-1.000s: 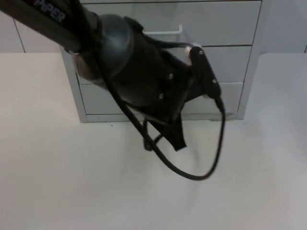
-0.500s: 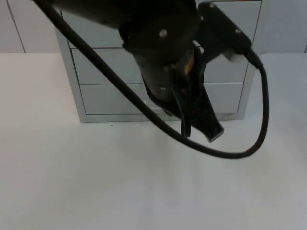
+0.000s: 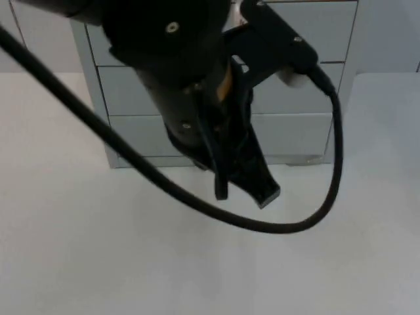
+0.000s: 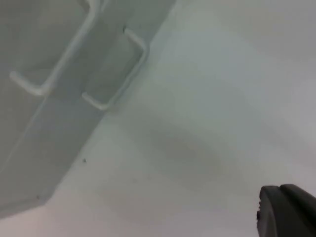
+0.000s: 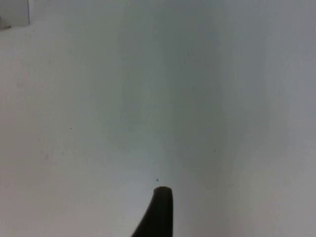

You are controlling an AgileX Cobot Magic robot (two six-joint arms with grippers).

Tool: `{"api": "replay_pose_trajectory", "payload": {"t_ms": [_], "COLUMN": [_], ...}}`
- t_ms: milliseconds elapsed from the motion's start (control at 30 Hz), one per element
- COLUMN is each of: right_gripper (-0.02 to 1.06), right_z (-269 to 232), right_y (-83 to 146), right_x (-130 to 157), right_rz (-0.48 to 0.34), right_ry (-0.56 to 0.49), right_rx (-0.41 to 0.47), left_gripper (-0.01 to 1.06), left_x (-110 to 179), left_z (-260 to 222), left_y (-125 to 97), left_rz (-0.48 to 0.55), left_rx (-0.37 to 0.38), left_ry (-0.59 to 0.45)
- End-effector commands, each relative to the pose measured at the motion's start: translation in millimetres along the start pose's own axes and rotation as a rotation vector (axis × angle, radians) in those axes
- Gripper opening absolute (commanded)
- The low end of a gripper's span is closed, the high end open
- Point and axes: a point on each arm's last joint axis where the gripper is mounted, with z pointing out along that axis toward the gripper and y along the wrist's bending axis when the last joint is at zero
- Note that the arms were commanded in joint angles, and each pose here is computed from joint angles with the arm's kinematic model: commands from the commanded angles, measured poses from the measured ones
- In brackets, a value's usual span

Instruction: Open the drawer with the left hand, place the block into the drawer with the right hand, then close the drawer with the left hand.

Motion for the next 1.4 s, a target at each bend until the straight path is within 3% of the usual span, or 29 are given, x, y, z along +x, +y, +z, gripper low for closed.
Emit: {"api": "replay_pose_trajectory", "payload": {"t_ms": [0,233,333,367,533,667,933,1200,1367], "right_gripper": [0.77,0.77,0.77,0.77,0.77,0.77,0.77,0.77,0.77], "right_z": [-1.8,-1.9,-1.9,-1.9,-1.9,-1.9,-1.9,-6.1,-33.2], "right_y": [-1.9,-0.8,-0.7,-0.7,-0.7,-0.7,-0.7,-0.6,1.6], "right_x": [0.1,0.0,0.0,0.0,-0.1,-0.1,-0.3,-1.6,-0.2], "right_rz": [-0.008,-0.016,-0.033,-0.033,-0.033,-0.051,-0.051,-0.060,-0.087], "right_ry": [-0.007,-0.009,-0.008,-0.008,-0.010,-0.010,-0.012,-0.044,-0.153], "right_rx": [0.004,0.002,0.001,0.001,0.001,0.001,0.001,-0.004,-0.055], "left_gripper": [0.00,0.00,0.00,0.00,0.00,0.00,0.00,0.00,0.00], "left_x": [5.4,36.5,60.8,60.8,90.8,121.8,143.8,139.9,140.7], "left_z": [-4.8,-23.4,-44.7,-44.7,-76.0,-111.3,-140.7,-140.6,-145.4], "left_y": [4.8,50.5,80.7,80.7,109.6,132.5,142.6,133.3,128.8], "left_rz": [-0.040,-0.253,-0.396,-0.396,-0.548,-0.675,-0.788,-0.736,-0.718], "left_rx": [0.012,-0.005,-0.044,-0.044,-0.101,-0.207,-0.283,-0.175,-0.151], "left_ry": [-0.014,-0.060,-0.096,-0.096,-0.169,-0.247,-0.323,-0.327,-0.330]}}
